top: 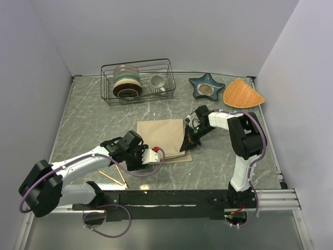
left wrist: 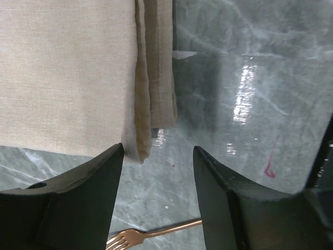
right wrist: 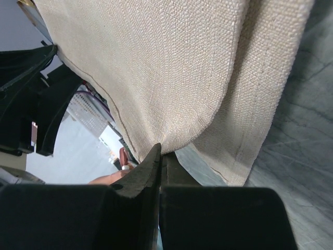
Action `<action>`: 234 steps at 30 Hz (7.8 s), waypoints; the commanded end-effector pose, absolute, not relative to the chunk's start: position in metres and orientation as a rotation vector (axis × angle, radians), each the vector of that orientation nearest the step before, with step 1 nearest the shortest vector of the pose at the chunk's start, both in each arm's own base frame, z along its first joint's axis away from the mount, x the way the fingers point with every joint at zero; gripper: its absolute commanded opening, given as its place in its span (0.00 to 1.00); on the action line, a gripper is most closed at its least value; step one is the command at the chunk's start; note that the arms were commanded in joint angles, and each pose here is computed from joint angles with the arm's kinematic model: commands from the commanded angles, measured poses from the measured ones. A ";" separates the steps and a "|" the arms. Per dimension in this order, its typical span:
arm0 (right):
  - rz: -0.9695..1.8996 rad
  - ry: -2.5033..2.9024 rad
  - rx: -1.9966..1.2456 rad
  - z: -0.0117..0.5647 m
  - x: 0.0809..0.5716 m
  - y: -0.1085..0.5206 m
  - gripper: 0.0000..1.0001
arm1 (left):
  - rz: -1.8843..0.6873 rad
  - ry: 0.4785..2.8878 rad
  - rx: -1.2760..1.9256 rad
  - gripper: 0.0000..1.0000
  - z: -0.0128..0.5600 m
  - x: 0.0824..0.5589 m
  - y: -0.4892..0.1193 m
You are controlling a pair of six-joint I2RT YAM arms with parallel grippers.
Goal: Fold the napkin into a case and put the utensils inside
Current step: Smooth out the square-folded napkin at the center of the board.
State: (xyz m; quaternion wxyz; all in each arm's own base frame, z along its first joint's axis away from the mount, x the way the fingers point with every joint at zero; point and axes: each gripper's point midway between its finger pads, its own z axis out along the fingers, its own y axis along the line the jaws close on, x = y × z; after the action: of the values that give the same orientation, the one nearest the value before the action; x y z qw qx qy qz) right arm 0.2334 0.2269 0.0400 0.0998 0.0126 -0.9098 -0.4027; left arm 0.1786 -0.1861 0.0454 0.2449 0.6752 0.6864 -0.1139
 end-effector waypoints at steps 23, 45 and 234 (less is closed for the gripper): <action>-1.171 -2.726 0.090 0.048 0.236 0.224 0.00 | -0.242 1.670 1.889 0.55 0.042 0.206 -0.192; -1.236 -2.748 0.190 0.075 0.247 0.228 0.00 | -0.242 1.708 1.827 0.10 0.065 0.213 -0.197; -1.805 -2.744 0.243 0.119 0.303 0.281 1.00 | -1.580 2.181 -0.052 0.99 0.120 0.302 -0.265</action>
State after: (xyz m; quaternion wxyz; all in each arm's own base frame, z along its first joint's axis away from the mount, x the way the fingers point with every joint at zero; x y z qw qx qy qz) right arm 0.2896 0.2752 0.1056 -0.0489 0.0532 -0.8372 -0.5420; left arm 0.2721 -0.2624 0.1459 0.2136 0.0076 0.7847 -0.5818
